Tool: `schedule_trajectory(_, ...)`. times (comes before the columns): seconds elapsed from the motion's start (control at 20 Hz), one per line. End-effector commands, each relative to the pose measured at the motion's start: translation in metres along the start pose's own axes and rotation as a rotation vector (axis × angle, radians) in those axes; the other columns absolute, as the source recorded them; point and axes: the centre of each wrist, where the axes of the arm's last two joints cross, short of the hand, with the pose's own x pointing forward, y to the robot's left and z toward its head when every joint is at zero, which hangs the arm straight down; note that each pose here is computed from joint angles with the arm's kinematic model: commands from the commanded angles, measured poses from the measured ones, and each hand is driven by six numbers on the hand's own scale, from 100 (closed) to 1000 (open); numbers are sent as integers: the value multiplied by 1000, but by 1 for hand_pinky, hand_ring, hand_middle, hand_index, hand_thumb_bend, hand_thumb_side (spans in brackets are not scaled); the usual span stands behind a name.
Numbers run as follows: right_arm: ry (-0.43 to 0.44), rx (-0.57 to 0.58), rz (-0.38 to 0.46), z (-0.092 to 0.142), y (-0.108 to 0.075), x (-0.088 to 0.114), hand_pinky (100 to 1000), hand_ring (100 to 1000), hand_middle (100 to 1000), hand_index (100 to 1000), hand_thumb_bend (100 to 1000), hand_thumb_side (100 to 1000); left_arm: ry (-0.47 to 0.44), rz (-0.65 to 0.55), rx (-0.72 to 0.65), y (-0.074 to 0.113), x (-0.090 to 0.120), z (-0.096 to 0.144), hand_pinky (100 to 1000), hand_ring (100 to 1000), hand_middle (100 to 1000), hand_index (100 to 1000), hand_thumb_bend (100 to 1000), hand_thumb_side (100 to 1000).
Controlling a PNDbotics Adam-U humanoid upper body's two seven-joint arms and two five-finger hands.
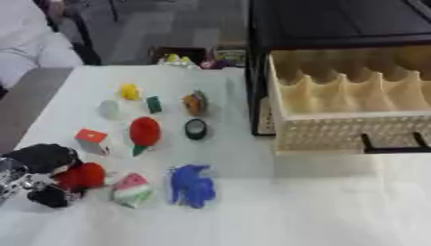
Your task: Pick up objects from table and place into drawer.
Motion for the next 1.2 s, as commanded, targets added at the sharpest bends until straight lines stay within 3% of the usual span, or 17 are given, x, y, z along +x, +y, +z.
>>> schedule_trajectory(0.05,-27,-11,9,-5,-6,5,212,391,391,738,418,726,31,-6,24,9,-10,7,276,455,431,601,100,446)
schedule_trajectory(1.2,-15,-13,11,-3,-5,4,228,398,398,739,393,718,-40,-13,98,45,-5,39,255,458,455,618,100,359)
